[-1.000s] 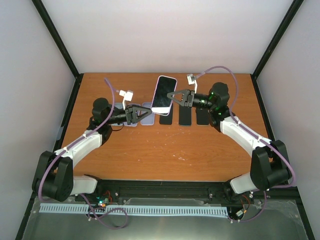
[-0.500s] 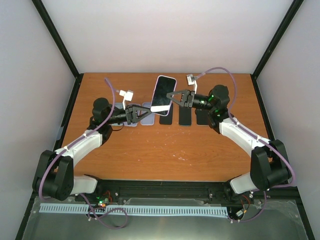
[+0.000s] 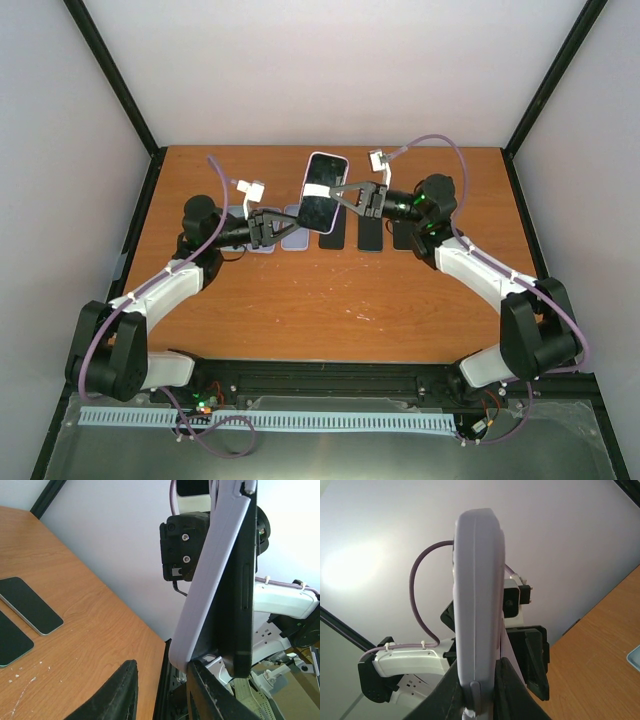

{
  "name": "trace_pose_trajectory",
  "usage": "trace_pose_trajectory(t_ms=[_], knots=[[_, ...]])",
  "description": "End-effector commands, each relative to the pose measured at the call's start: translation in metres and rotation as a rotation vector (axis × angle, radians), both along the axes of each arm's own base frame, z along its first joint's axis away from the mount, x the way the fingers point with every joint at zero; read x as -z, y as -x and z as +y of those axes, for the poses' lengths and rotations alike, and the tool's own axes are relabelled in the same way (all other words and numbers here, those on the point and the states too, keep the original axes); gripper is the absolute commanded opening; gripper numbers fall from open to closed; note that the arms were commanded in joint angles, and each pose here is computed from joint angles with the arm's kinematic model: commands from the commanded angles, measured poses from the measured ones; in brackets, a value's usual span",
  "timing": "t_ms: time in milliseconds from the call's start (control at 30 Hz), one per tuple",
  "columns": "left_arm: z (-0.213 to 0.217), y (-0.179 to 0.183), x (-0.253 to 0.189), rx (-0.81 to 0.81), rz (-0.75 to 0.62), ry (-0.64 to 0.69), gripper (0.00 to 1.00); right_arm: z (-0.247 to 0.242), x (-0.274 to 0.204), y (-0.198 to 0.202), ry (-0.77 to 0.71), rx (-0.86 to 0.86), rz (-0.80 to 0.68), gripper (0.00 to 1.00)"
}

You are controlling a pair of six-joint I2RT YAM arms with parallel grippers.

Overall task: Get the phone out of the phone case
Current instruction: Remove the phone case from the phone.

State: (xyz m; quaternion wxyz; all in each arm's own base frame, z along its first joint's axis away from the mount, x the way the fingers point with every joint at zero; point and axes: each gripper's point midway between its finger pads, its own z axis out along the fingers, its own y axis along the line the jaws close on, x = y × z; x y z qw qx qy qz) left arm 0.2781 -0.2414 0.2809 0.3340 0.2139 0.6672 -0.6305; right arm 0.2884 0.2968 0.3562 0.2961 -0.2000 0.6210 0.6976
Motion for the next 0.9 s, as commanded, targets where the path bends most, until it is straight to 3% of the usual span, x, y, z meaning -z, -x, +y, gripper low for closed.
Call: trace_pose_trajectory(t_ms=[0,867], knots=[[0.003,-0.023,0.014,-0.110,0.051,-0.012,0.29,0.024,-0.020,0.079,-0.024,-0.306,-0.105,0.03],[0.005,-0.009,-0.033,-0.011,-0.098,0.065,0.45,0.019,0.018,0.116,0.058,-0.462,-0.142,0.03]])
